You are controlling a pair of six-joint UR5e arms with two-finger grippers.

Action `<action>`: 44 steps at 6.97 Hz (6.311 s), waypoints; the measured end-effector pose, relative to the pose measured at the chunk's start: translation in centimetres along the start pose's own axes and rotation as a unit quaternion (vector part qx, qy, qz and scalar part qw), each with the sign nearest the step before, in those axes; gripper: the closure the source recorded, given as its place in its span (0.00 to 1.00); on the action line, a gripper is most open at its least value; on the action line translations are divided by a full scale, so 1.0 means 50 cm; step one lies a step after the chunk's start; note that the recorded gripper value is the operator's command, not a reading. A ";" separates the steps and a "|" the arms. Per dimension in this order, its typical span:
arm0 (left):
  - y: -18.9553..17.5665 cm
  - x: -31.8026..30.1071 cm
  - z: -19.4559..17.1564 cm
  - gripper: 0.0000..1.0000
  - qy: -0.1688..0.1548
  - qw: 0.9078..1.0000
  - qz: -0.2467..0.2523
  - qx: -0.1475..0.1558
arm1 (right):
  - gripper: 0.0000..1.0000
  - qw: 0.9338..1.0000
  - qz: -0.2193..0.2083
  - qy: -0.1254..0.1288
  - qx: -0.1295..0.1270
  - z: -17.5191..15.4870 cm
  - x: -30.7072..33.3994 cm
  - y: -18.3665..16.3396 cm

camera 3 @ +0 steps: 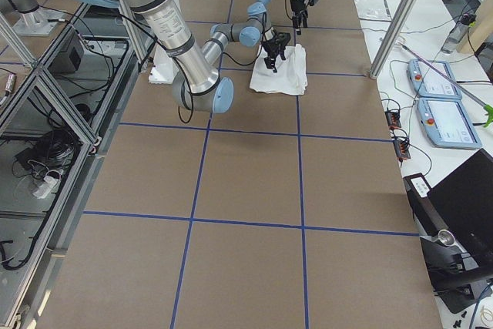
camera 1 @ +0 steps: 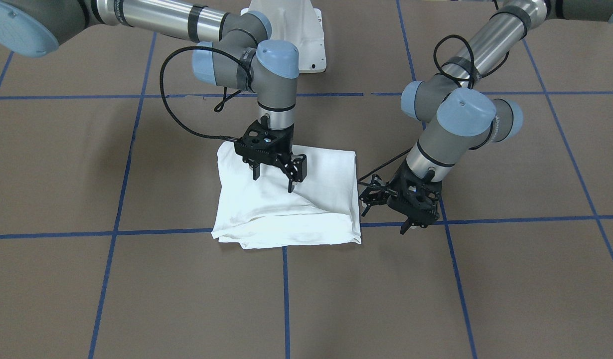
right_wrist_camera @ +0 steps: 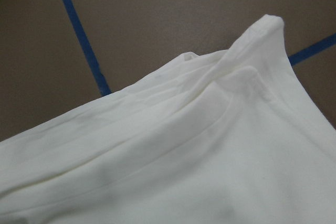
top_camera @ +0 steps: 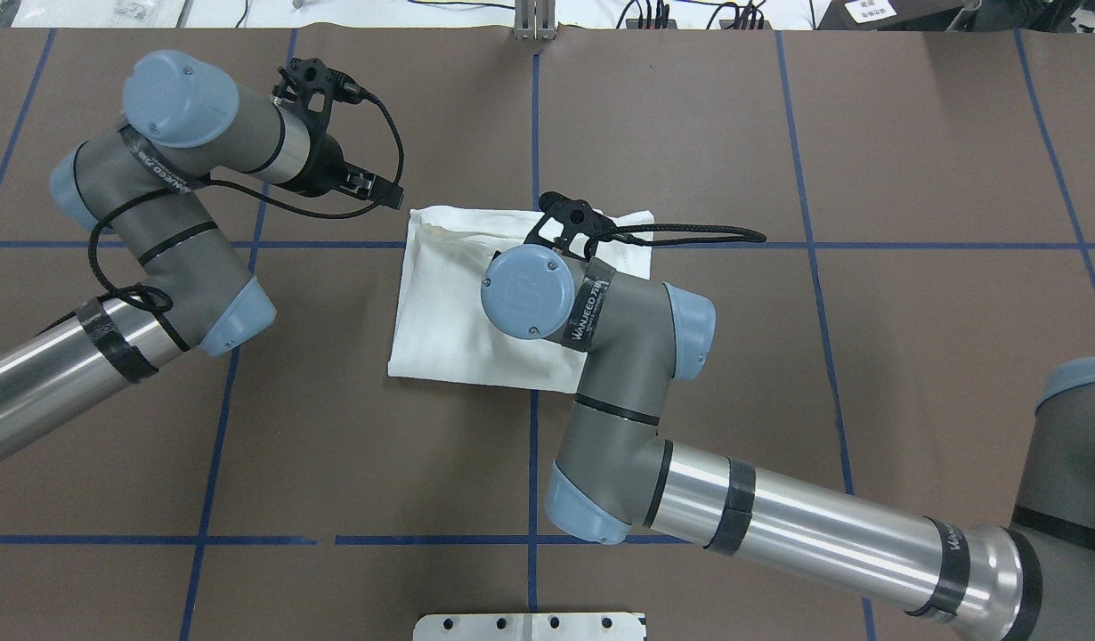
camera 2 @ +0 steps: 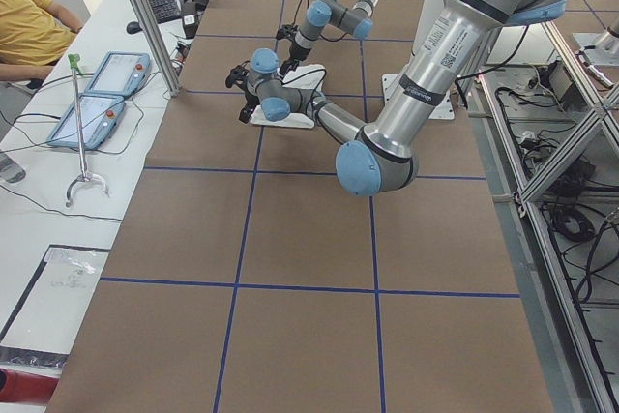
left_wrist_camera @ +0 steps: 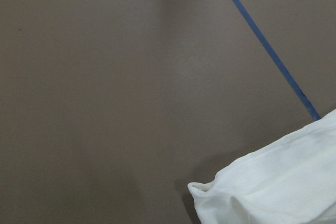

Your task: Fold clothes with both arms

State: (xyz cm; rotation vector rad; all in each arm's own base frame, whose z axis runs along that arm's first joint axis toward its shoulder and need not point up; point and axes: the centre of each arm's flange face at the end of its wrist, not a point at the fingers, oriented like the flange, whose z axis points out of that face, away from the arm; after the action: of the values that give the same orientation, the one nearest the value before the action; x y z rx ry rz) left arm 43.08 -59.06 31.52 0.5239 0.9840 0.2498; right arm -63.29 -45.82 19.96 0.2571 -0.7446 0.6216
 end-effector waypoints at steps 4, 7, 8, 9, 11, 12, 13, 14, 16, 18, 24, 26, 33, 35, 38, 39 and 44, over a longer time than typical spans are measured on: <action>0.005 0.003 -0.015 0.00 0.005 1.000 0.000 0.005 | 0.00 0.996 -0.050 0.039 0.062 0.171 -0.020 -0.174; 0.004 0.017 -0.021 0.00 0.008 1.000 -0.017 0.007 | 0.00 0.994 -0.042 0.060 0.084 0.172 -0.018 -0.426; 0.011 0.041 -0.014 0.00 0.012 0.999 -0.035 0.005 | 0.00 0.996 -0.045 0.048 0.066 0.145 -0.023 -0.461; 0.038 0.089 0.014 0.00 0.012 0.999 -0.046 0.001 | 0.00 0.997 -0.052 0.033 0.048 0.117 -0.023 -0.475; 0.098 0.163 0.076 0.00 -0.001 0.998 -0.058 0.000 | 0.00 0.998 -0.059 0.012 0.030 0.085 -0.002 -0.476; 0.105 0.173 0.099 0.00 -0.009 0.998 -0.066 -0.002 | 0.00 0.998 -0.060 0.009 0.028 0.081 0.003 -0.476; 0.091 0.182 0.127 0.00 -0.021 0.997 -0.075 0.000 | 0.00 0.998 -0.059 0.008 0.027 0.080 0.005 -0.476; 0.058 0.186 0.155 0.00 -0.041 0.995 -0.087 0.013 | 0.00 0.998 -0.059 0.008 0.027 0.080 0.007 -0.476; -0.041 0.135 0.187 0.00 -0.094 0.987 -0.121 0.044 | 0.00 0.998 -0.060 0.010 0.027 0.087 0.016 -0.476; -0.133 0.015 0.174 0.00 -0.160 0.976 -0.124 0.081 | 0.00 0.998 -0.060 0.014 0.026 0.097 0.028 -0.475; -0.117 -0.043 -0.031 0.00 -0.105 0.994 -0.038 0.022 | 0.00 0.987 -0.138 -0.016 -0.081 0.050 0.188 -0.584; -0.055 -0.124 -0.240 0.00 -0.116 0.992 0.039 -0.019 | 0.00 0.968 -0.223 -0.016 -0.117 -0.041 0.416 -0.710; 0.345 -0.838 -0.667 0.00 -0.170 0.972 0.001 -0.164 | 0.00 0.942 -0.247 0.021 -0.226 -0.140 1.299 -0.841; 0.481 -0.907 -0.653 0.00 -0.111 0.974 -0.079 -0.179 | 0.00 0.944 -0.223 0.027 -0.242 -0.138 1.379 -0.799; 0.535 -0.891 -0.654 0.00 -0.078 0.973 -0.137 -0.167 | 0.00 0.942 -0.216 0.011 -0.257 -0.141 1.413 -0.767; 0.529 -0.881 -0.661 0.00 -0.084 0.973 -0.135 -0.165 | 0.00 0.942 -0.217 0.007 -0.258 -0.143 1.416 -0.764; 0.514 -0.849 -0.683 0.00 -0.092 0.977 -0.117 -0.154 | 0.00 0.946 -0.209 0.010 -0.249 -0.160 1.441 -0.767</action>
State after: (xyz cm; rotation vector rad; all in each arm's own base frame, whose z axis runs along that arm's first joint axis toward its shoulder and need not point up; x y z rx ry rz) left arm -7.71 -45.01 60.68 0.1428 0.7987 0.1349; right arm 5.44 -41.46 64.45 -0.0621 -0.7737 0.0224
